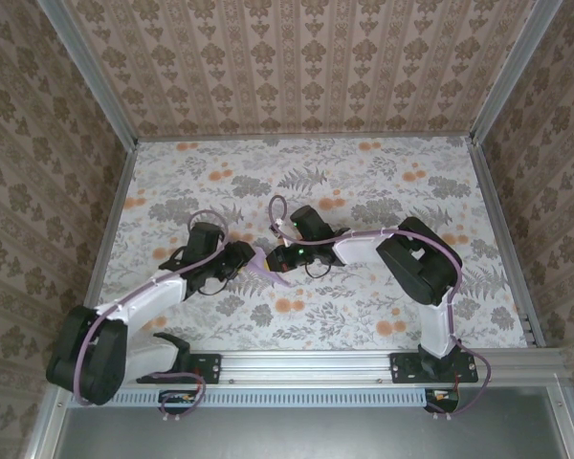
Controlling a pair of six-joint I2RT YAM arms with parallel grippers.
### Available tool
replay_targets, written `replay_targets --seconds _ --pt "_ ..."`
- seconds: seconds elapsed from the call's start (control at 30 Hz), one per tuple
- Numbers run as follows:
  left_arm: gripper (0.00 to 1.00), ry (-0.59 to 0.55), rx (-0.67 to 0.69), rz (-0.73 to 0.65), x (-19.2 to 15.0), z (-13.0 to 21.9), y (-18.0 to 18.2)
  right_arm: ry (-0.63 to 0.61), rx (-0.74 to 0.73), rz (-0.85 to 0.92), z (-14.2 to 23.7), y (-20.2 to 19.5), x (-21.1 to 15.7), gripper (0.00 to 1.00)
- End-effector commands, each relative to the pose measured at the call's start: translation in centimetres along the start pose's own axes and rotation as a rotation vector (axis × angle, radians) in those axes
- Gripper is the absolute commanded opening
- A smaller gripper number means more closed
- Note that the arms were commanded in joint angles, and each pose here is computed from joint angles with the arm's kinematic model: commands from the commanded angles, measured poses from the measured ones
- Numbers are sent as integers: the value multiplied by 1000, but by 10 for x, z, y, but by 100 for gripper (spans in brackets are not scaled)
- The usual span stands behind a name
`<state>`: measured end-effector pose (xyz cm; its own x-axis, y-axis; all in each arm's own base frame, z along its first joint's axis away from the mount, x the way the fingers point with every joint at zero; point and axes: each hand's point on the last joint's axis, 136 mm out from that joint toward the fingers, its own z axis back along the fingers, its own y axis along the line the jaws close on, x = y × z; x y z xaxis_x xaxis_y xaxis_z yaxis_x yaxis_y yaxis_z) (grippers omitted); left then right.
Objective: Fold a paper plane with a square sheet of paper (pick it up from the middle)
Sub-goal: Fold the wing for the fifth time at the center of the table.
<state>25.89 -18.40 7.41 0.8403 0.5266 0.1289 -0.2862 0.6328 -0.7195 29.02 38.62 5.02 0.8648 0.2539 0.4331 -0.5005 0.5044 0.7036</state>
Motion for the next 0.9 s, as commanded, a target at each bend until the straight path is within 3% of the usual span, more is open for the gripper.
replay_targets --seconds 0.0,0.1,0.23,0.53,0.87 --pt "34 7 -23 -45 -1 -11 -9 27 14 -36 -3 -2 -1 0" --pt "28 20 -14 -55 -1 -19 -10 39 9 -30 -3 -4 -3 0" --pt "25 27 31 -42 1 -25 -3 46 -25 -13 -2 -9 -4 9" --pt "22 46 117 5 -1 -36 17 41 -50 71 8 -6 -5 31" --pt "22 54 124 14 0 -39 16 13 -113 189 23 -4 -1 43"
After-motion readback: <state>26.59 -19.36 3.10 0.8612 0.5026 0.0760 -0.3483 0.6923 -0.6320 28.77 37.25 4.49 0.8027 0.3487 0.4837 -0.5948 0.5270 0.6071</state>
